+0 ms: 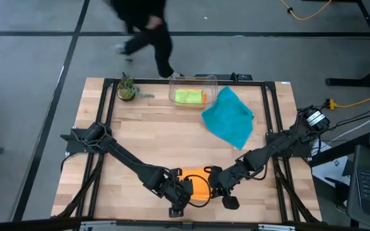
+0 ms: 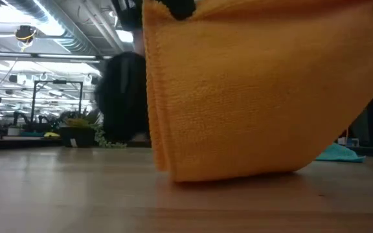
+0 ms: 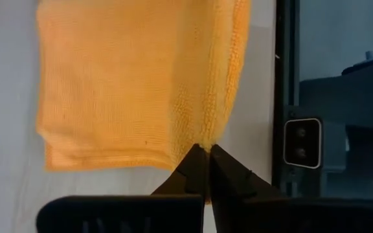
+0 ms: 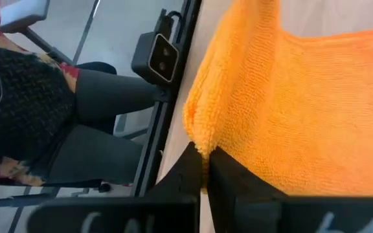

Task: Fold microfiber towels
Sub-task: Fold the orange microfiber cloth

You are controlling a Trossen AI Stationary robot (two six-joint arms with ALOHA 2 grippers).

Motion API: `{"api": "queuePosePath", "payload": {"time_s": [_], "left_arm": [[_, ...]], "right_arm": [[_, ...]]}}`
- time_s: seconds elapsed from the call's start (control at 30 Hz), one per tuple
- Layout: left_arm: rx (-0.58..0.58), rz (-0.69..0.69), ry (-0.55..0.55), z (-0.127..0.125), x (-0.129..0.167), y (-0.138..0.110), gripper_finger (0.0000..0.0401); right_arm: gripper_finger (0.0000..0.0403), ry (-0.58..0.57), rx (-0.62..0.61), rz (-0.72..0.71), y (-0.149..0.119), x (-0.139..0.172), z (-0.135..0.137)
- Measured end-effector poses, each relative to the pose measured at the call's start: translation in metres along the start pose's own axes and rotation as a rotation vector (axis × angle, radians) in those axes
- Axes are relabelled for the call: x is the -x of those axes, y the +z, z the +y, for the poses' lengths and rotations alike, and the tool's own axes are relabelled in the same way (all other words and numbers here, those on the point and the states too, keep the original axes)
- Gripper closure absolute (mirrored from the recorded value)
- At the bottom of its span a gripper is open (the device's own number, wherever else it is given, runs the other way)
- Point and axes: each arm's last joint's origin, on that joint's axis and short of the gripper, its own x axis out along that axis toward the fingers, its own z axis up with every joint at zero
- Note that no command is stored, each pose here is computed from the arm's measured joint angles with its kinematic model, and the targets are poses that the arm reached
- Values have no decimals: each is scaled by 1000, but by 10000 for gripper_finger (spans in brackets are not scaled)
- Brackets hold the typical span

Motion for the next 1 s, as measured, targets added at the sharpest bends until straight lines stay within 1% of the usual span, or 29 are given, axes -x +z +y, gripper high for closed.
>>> {"api": "queuePosePath", "payload": {"time_s": [0.07, 0.17, 0.23, 0.33, 0.4, 0.53, 0.6, 0.83, 0.9, 1.0], "left_arm": [[-19, -10, 20, 1, 0, 0, 401], [-46, -20, 47, 3, 0, 1, 401], [-44, -22, 66, 7, 0, 3, 401], [-34, -28, 76, 11, -1, 6, 401], [-30, -20, 61, 11, -1, 6, 401], [-14, -9, -36, 7, -1, 9, 401], [-13, -17, -82, 4, -1, 11, 401], [-22, -30, -203, -8, 1, 12, 401], [-26, -36, -219, -10, 2, 12, 401], [-30, -34, -223, -12, 3, 10, 401]], "right_arm": [[391, -36, -3, 2, -1, 0, -2], [391, -127, -7, 3, -4, 0, -6], [390, -178, -12, 4, -6, 0, -8], [390, -184, -32, 3, -6, 0, -9], [390, -139, -36, 20, -6, 0, -7], [390, 3, -46, 68, -5, 0, -2], [389, 56, -51, 82, -4, 0, 0], [389, 161, -61, 109, -3, 0, 5], [389, 207, -67, 108, -1, 0, 7], [389, 246, -71, 103, 1, 1, 9]]}}
